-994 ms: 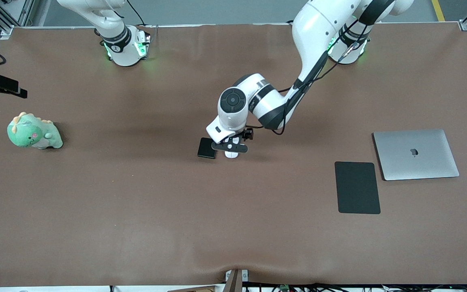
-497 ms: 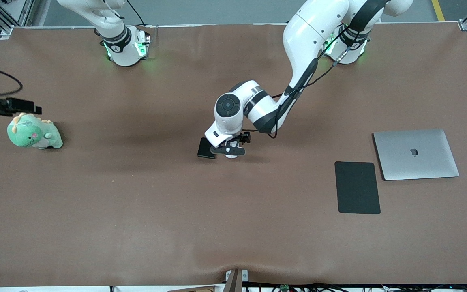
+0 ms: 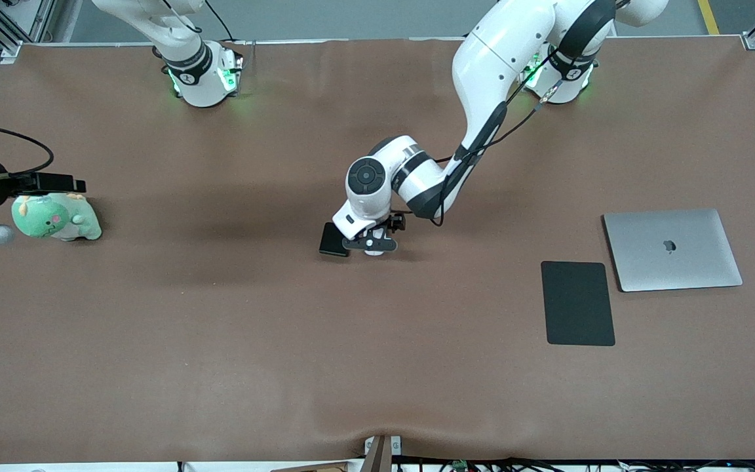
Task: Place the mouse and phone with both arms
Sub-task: 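Grasp and lift the mouse with the left gripper while the right gripper reaches out, then carry the mouse onto the mouse pad while the right gripper reaches the phone, then release the mouse on the pad while the right gripper grasps the phone, then carry the black phone with the right gripper toward the green plush toy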
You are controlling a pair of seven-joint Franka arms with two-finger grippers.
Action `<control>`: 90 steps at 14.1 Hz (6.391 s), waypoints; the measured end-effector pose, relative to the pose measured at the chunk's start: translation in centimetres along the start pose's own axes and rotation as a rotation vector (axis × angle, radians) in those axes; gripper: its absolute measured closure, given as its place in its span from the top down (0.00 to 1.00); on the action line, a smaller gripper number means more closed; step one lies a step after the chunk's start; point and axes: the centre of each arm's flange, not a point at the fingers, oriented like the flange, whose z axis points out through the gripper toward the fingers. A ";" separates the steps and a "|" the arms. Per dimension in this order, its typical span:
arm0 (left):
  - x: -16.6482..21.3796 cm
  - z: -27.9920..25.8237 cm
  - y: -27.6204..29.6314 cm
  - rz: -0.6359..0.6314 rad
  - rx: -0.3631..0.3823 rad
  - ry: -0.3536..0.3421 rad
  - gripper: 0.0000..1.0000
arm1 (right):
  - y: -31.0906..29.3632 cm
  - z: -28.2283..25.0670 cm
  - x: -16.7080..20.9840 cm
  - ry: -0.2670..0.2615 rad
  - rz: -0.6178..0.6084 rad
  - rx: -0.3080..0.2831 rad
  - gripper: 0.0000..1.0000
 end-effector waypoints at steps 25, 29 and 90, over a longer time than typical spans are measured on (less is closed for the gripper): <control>16.6 -11.1 -38.9 -0.073 0.115 -0.085 0.62 | -30.0 29.8 6.9 0.202 0.110 0.151 1.00; 17.1 -6.8 -44.1 -0.053 0.079 -0.025 0.62 | -32.0 36.2 7.9 0.219 0.129 0.139 1.00; -4.8 -47.9 -54.2 0.071 0.004 0.019 1.00 | 7.3 34.4 4.3 -0.082 -0.169 -0.213 1.00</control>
